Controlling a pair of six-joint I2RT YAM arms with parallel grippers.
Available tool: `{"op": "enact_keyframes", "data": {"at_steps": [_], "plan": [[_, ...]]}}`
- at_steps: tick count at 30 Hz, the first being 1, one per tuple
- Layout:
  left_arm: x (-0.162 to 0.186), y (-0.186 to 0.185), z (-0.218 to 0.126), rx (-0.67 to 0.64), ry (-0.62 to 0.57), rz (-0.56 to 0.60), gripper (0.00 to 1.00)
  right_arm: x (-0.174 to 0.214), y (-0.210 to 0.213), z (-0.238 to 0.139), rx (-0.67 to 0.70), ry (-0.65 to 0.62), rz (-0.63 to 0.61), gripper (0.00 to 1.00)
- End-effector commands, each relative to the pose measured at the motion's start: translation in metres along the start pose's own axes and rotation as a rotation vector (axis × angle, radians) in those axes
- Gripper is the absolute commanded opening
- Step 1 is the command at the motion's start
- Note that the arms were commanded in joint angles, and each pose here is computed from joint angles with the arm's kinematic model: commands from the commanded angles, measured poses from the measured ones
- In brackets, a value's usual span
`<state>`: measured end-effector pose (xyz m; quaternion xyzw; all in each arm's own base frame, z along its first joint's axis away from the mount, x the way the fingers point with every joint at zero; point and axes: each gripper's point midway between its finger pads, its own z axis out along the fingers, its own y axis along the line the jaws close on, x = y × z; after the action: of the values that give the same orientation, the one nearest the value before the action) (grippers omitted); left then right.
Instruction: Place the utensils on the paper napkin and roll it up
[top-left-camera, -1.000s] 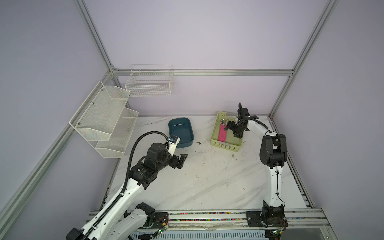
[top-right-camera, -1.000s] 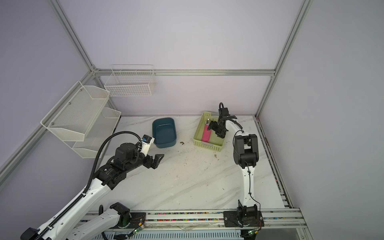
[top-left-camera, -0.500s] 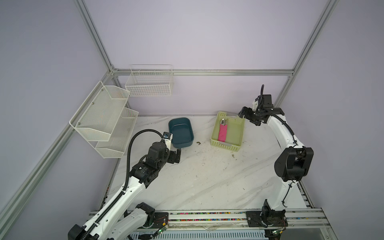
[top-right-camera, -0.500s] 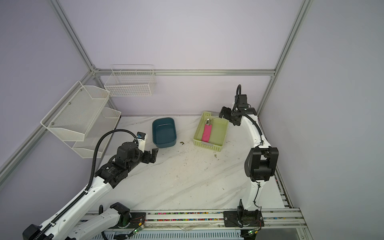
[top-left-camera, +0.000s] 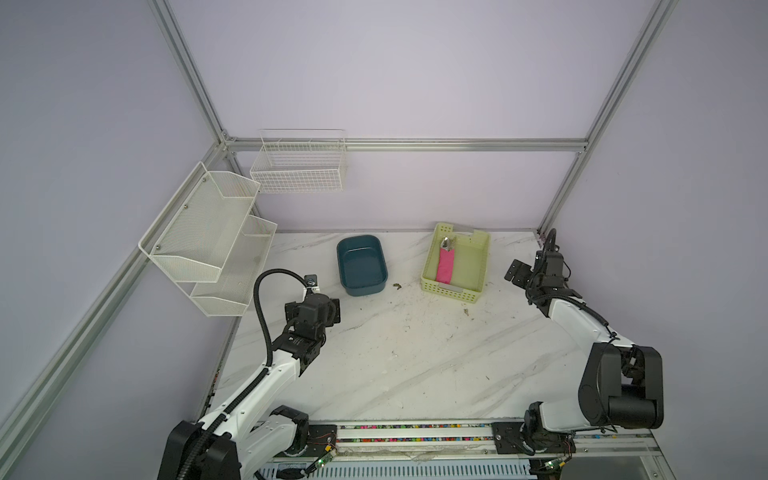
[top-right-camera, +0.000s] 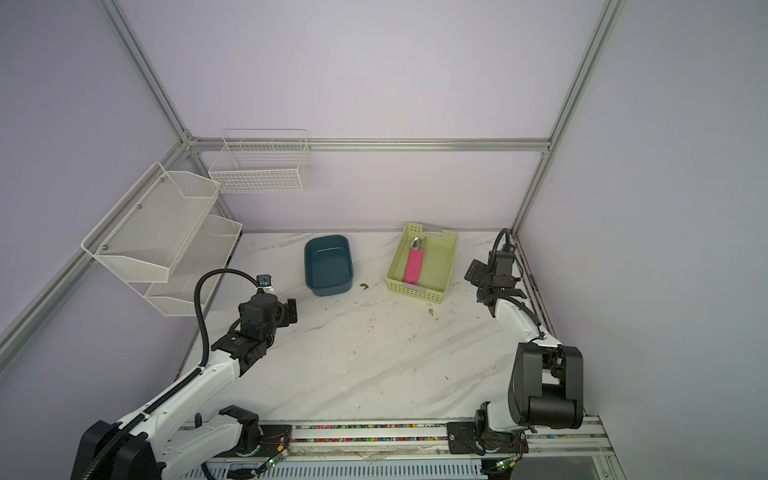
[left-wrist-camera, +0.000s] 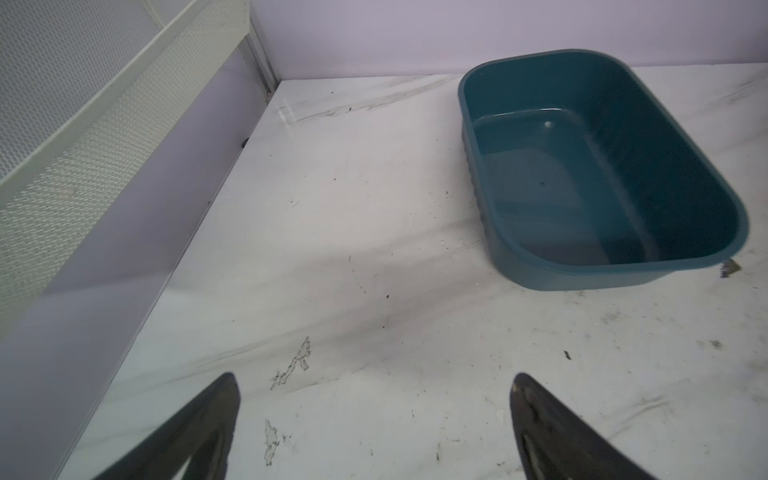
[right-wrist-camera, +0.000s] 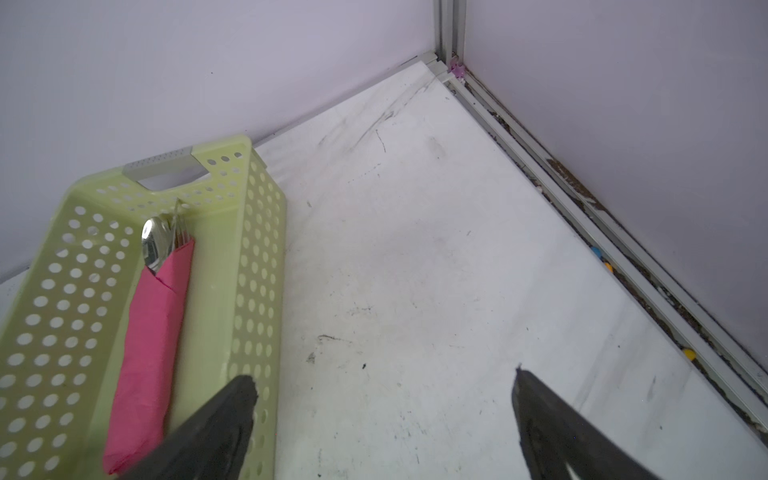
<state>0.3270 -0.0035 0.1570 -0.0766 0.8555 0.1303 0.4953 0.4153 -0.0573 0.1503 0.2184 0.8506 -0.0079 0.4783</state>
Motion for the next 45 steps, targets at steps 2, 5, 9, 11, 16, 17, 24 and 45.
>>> {"op": "enact_keyframes", "data": {"at_steps": [2,5,9,11,16,17,24,45], "plan": [[0.002,0.017,0.013,-0.102,-0.089,0.014,1.0,-0.033,0.0,-0.005,-0.023,-0.297,-0.046,0.97],[0.009,0.017,0.023,-0.12,-0.133,0.056,1.0,-0.016,-0.001,0.005,-0.038,-0.315,-0.043,0.97],[0.005,0.016,0.036,-0.131,-0.19,0.063,1.0,-0.009,0.012,0.0,-0.109,-0.431,-0.044,0.96],[-0.004,0.013,0.04,-0.108,-0.245,0.053,1.0,-0.004,0.025,-0.004,-0.16,-0.481,-0.084,0.96],[-0.023,0.012,0.049,-0.063,-0.367,0.02,1.0,0.015,0.056,0.001,-0.219,-0.506,-0.21,0.95],[-0.018,0.011,0.056,-0.05,-0.356,0.009,1.0,0.02,0.057,0.003,-0.223,-0.509,-0.22,0.95],[0.0,0.008,0.076,0.028,-0.319,-0.023,1.0,0.027,0.062,0.016,-0.217,-0.468,-0.236,0.97],[0.001,0.011,0.091,0.044,-0.28,-0.03,1.0,0.026,0.061,0.015,-0.215,-0.479,-0.231,0.97]]}}
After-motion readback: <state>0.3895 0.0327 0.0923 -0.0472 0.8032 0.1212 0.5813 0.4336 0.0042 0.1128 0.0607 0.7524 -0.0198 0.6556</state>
